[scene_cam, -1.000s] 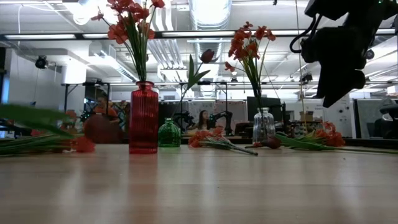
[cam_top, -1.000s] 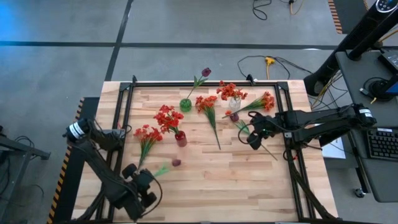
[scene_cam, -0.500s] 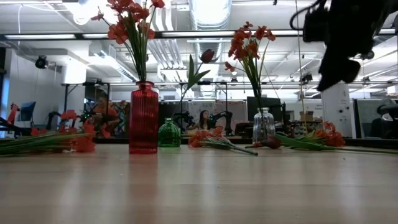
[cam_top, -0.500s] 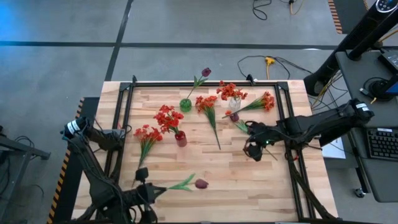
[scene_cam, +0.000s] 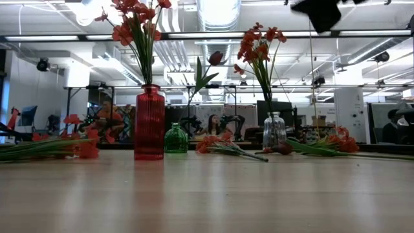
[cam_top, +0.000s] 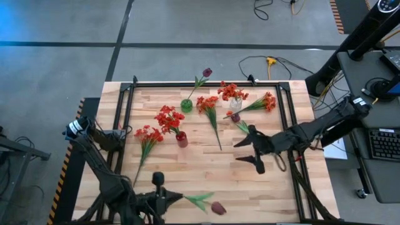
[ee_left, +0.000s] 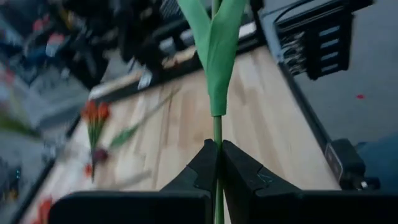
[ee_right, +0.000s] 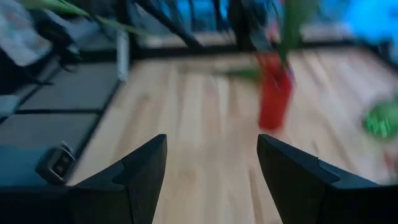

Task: Sort flowers into vase by color
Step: Put the bottom dark red tulip into the green vase

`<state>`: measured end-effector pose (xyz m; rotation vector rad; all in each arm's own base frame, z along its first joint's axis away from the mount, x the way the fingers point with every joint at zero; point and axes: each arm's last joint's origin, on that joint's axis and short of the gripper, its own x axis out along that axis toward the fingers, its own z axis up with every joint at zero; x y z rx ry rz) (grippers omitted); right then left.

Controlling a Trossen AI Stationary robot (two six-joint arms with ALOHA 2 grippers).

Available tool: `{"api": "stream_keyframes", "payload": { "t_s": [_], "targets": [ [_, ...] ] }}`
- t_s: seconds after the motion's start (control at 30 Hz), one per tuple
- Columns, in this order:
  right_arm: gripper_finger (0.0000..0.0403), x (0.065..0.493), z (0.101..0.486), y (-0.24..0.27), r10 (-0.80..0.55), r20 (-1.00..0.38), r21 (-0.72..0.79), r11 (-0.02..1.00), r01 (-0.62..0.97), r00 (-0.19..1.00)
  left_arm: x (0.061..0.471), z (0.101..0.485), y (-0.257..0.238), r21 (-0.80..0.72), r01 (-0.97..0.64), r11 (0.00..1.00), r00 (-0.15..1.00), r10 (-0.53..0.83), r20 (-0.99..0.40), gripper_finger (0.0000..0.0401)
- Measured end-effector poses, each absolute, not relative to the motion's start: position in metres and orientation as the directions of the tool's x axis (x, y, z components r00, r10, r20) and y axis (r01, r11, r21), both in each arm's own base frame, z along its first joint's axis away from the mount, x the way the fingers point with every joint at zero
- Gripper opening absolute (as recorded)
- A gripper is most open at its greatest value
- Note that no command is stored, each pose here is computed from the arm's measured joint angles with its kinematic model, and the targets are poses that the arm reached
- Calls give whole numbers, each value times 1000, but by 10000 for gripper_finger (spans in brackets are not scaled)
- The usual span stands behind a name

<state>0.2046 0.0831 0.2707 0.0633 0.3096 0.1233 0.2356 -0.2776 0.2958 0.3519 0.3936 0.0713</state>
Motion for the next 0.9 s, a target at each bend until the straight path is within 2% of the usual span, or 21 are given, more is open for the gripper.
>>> {"api": "stream_keyframes", "payload": {
  "t_s": [0.17,0.4,0.7,0.9],
  "targets": [
    [242,213,271,103,199,-187,-62,975,-213,962,249,303,-277,421,65,905,948,75,-309,0],
    [242,230,259,124,206,-111,-212,951,-226,972,264,283,-268,417,130,899,976,-42,-214,0],
    [242,249,260,136,212,53,-305,934,-186,976,257,264,-254,335,78,939,991,-109,74,0],
    [242,274,262,151,213,50,-337,923,-184,976,252,250,-238,298,32,954,986,-79,146,0]
  ]
}}
